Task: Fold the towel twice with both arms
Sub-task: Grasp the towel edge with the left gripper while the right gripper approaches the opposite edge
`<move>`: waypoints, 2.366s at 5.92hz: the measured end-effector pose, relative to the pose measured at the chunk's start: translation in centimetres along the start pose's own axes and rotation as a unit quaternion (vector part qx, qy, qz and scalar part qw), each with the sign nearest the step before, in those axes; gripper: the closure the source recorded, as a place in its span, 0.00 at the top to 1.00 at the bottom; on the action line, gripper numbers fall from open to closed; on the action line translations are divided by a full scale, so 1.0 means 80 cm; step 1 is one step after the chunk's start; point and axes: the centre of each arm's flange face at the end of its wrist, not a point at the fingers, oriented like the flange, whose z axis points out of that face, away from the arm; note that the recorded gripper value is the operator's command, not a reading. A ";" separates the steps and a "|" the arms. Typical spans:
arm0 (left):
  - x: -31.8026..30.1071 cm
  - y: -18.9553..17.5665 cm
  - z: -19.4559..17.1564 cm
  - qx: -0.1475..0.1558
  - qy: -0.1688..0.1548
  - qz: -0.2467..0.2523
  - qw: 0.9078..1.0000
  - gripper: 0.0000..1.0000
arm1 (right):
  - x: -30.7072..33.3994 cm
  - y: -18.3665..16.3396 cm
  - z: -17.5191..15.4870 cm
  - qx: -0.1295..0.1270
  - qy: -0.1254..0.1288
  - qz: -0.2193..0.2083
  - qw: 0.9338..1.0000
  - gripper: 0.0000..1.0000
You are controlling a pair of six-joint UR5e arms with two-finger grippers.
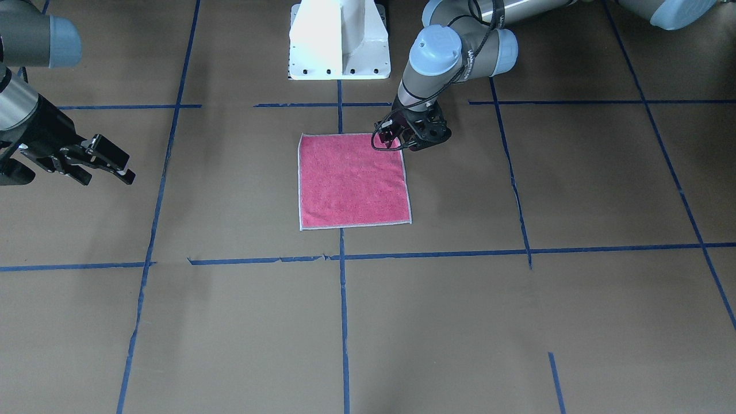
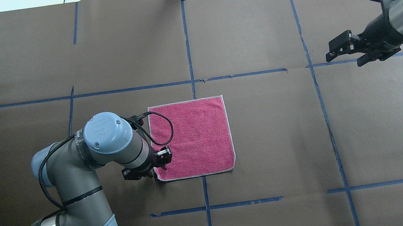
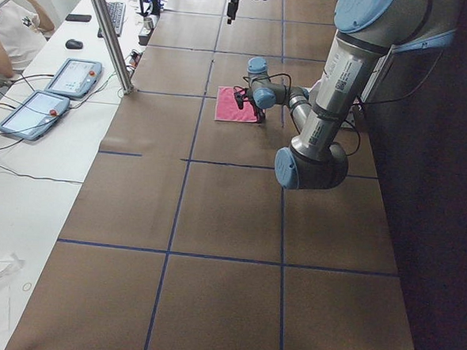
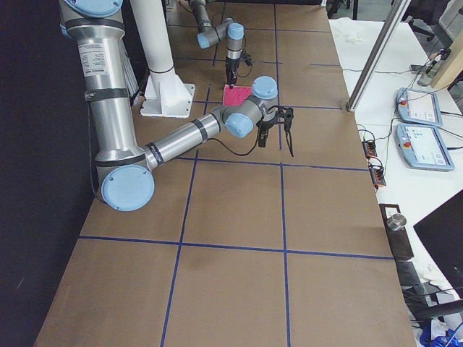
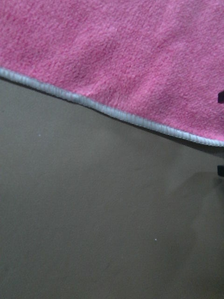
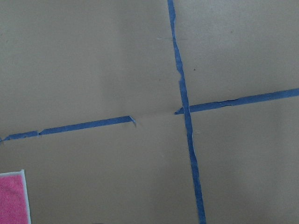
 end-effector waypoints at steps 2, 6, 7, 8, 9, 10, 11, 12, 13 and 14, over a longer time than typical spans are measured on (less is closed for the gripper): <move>0.002 0.004 -0.006 -0.002 0.006 0.002 1.000 0.48 | -0.002 0.001 -0.003 0.001 -0.002 -0.001 1.000 1.00; -0.005 0.004 -0.005 -0.002 0.004 -0.002 1.000 0.02 | -0.006 0.004 -0.009 0.000 -0.005 -0.002 1.000 1.00; -0.005 0.004 -0.005 -0.004 0.004 -0.002 1.000 0.00 | -0.007 0.005 -0.008 -0.001 -0.005 -0.003 1.000 1.00; -0.004 0.007 -0.010 -0.006 0.007 -0.001 1.000 0.00 | -0.011 0.010 -0.002 -0.005 -0.005 0.000 1.000 1.00; -0.001 0.011 -0.019 -0.008 0.013 0.002 1.000 0.00 | -0.039 0.021 0.014 -0.008 -0.006 0.013 1.000 1.00; 0.001 0.014 -0.024 -0.009 0.016 0.004 1.000 0.00 | -0.092 0.045 0.044 -0.005 -0.008 0.031 0.999 1.00; 0.003 0.014 -0.024 -0.009 0.017 0.005 1.000 0.00 | -0.153 0.086 0.082 -0.004 -0.010 0.048 0.999 1.00; 0.002 0.013 -0.022 -0.009 0.018 0.005 1.000 0.00 | -0.211 0.136 0.119 -0.004 -0.016 0.060 0.998 0.99; 0.002 0.011 -0.020 -0.008 0.017 0.006 1.000 0.00 | -0.254 0.183 0.147 -0.006 -0.012 0.066 0.998 0.97; 0.001 0.010 -0.018 -0.007 0.016 0.007 1.000 0.00 | -0.287 0.223 0.170 -0.008 0.009 0.063 0.998 0.92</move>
